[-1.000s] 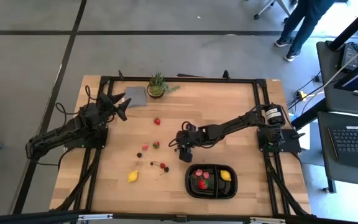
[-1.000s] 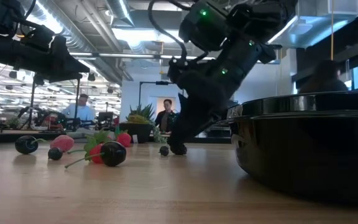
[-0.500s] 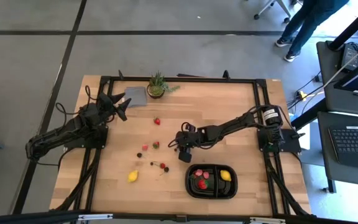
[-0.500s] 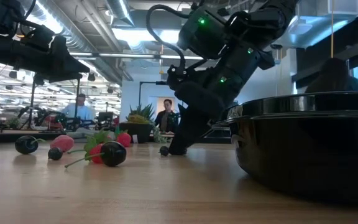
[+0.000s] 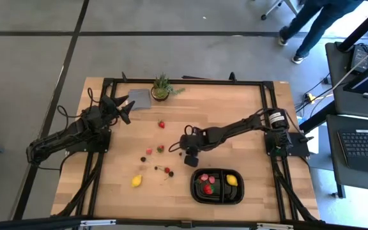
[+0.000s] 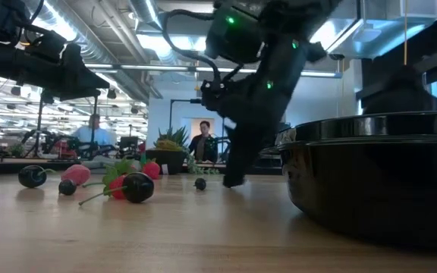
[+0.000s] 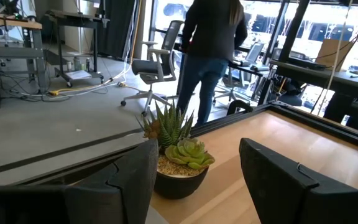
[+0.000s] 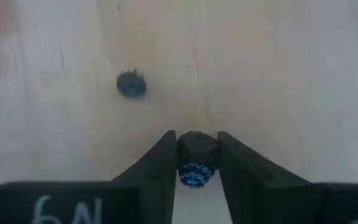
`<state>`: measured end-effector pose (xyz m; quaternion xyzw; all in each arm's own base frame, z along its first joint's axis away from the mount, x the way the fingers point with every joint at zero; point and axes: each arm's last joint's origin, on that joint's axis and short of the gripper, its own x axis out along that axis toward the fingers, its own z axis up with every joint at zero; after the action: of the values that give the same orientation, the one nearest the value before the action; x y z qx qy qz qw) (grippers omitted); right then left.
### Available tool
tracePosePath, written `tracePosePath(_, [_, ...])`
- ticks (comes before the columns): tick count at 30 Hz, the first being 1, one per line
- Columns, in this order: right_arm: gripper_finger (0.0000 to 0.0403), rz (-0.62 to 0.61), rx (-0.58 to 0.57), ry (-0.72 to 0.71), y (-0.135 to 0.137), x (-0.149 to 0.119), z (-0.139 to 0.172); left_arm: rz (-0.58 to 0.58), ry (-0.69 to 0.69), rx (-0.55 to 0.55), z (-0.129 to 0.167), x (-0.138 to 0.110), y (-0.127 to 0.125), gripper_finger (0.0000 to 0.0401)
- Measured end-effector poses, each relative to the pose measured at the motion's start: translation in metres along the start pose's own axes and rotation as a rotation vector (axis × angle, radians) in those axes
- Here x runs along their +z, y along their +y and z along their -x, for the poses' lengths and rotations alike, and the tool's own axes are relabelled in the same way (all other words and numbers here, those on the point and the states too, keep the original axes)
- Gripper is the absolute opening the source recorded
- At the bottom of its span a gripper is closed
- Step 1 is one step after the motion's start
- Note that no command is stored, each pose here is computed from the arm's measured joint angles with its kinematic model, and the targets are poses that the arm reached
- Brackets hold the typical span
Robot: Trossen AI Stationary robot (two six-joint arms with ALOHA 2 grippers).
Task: Pick and placing Produce into tupperware
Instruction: Put the black blackberry into the black bin
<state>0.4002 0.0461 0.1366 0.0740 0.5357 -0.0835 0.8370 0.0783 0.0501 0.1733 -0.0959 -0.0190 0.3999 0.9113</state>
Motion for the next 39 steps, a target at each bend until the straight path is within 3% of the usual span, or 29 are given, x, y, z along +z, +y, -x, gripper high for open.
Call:
tracePosePath(6, [0.01,-0.123,0.033,0.21,0.01,0.017,0.041,0.0,0.0,0.0,0.0,0.0,0.0,0.022])
tracePosePath(10, [0.0099,-0.14,0.061,0.25,0.034,0.019,0.07,0.0,0.0,0.0,0.0,0.0,0.0,0.022])
tracePosePath(16, [0.0099,-0.156,0.08,0.26,0.077,-0.002,0.115,0.0,0.0,0.0,0.0,0.0,0.0,0.022])
tracePosePath(19, [0.0099,-0.183,0.01,0.29,0.095,-0.023,0.131,0.0,0.0,0.0,0.0,0.0,0.0,0.022])
tracePosePath(23, [0.0099,-0.222,-0.05,0.329,0.12,-0.051,0.143,0.0,0.0,0.001,0.0,0.0,0.0,0.022])
tracePosePath(30, [0.0099,-0.322,-0.004,0.299,0.153,-0.085,0.137,0.001,0.0,0.001,0.0,0.0,0.0,0.022])
tracePosePath(35, [0.0099,-0.385,0.034,0.282,0.167,-0.103,0.13,0.002,0.0,0.0,0.0,0.0,0.0,0.022])
tracePosePath(39, [0.0099,-0.409,0.002,0.303,0.17,-0.117,0.128,0.003,0.0,0.0,0.0,0.0,0.0,0.022])
